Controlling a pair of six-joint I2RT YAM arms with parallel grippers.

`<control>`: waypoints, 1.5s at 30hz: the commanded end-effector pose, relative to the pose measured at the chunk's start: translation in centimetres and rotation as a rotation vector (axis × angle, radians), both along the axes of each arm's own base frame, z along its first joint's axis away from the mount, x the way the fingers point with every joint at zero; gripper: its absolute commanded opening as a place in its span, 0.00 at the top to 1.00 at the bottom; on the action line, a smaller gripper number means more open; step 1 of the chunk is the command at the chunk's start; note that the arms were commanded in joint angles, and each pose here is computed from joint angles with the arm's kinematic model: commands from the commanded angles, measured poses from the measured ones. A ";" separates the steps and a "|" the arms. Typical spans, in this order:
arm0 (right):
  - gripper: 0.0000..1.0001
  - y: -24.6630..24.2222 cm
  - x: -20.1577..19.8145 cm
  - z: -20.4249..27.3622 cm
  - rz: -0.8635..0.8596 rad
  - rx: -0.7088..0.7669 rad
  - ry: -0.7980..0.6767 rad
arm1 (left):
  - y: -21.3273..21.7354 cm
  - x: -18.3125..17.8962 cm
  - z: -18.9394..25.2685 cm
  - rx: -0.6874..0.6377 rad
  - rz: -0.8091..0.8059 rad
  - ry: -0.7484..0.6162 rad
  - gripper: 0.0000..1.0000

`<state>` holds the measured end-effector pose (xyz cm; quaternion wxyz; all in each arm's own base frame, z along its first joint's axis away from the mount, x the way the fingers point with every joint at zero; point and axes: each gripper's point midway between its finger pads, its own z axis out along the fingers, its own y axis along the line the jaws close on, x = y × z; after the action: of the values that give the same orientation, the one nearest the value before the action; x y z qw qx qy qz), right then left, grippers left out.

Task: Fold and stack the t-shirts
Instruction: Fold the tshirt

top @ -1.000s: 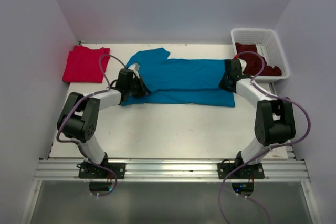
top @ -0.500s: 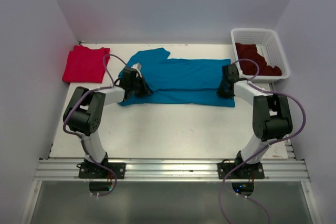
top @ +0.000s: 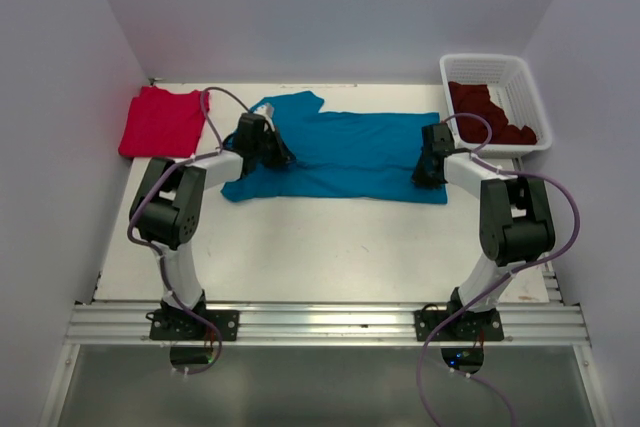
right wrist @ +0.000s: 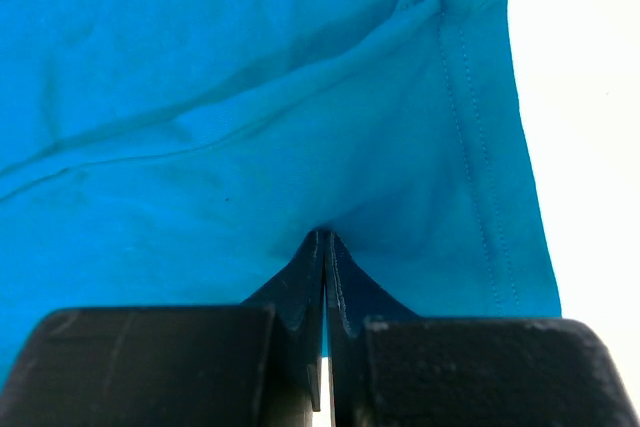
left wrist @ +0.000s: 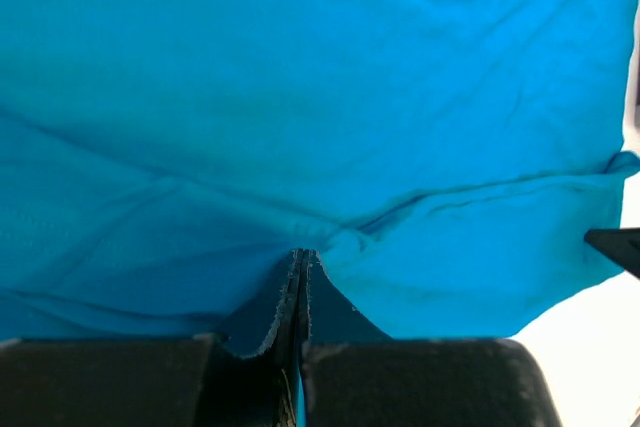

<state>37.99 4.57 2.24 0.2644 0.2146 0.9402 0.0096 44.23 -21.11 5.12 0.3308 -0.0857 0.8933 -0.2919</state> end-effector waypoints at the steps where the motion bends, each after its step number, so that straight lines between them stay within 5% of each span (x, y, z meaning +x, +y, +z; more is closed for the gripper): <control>1: 1.00 0.3 1.1 0.9 0.010 -0.001 -0.035 | 0.0 3.1 3.3 0.034 -0.001 -0.102 1.00; 11: 1.00 -0.1 0.9 1.3 0.012 -0.022 -0.041 | -0.2 8.3 4.7 0.041 -0.030 -0.102 1.00; 12: 1.00 -0.2 0.8 1.3 0.009 -0.024 -0.039 | -0.1 8.0 5.3 0.042 -0.032 -0.111 0.90; 14: 1.00 -0.2 0.8 1.3 0.007 -0.027 -0.041 | 0.5 6.2 6.0 0.087 -0.020 -0.107 0.44; 17: 1.00 -0.2 0.9 1.3 0.009 -0.024 -0.042 | 2.1 3.0 5.0 0.186 -0.005 -0.042 0.30; 22: 1.00 -0.1 0.9 0.6 0.009 -0.021 -0.027 | 4.6 -1.4 2.4 0.284 -0.012 0.056 0.32; 26: 1.00 -0.1 0.8 0.3 0.006 -0.020 -0.021 | 4.3 -3.1 1.1 0.262 -0.046 0.076 0.58; 29: 1.00 -0.1 0.7 0.4 0.004 -0.020 -0.023 | 3.9 -3.7 0.0 0.244 -0.067 0.097 0.64; 45: 1.00 -0.3 0.7 0.8 0.007 -0.030 -0.029 | 3.0 -3.1 -1.5 0.183 -0.033 0.101 0.75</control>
<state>37.98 4.41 2.23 0.2654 0.2119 0.9406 0.0050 40.29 -17.47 2.43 0.2577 -0.0467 0.9456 -0.1928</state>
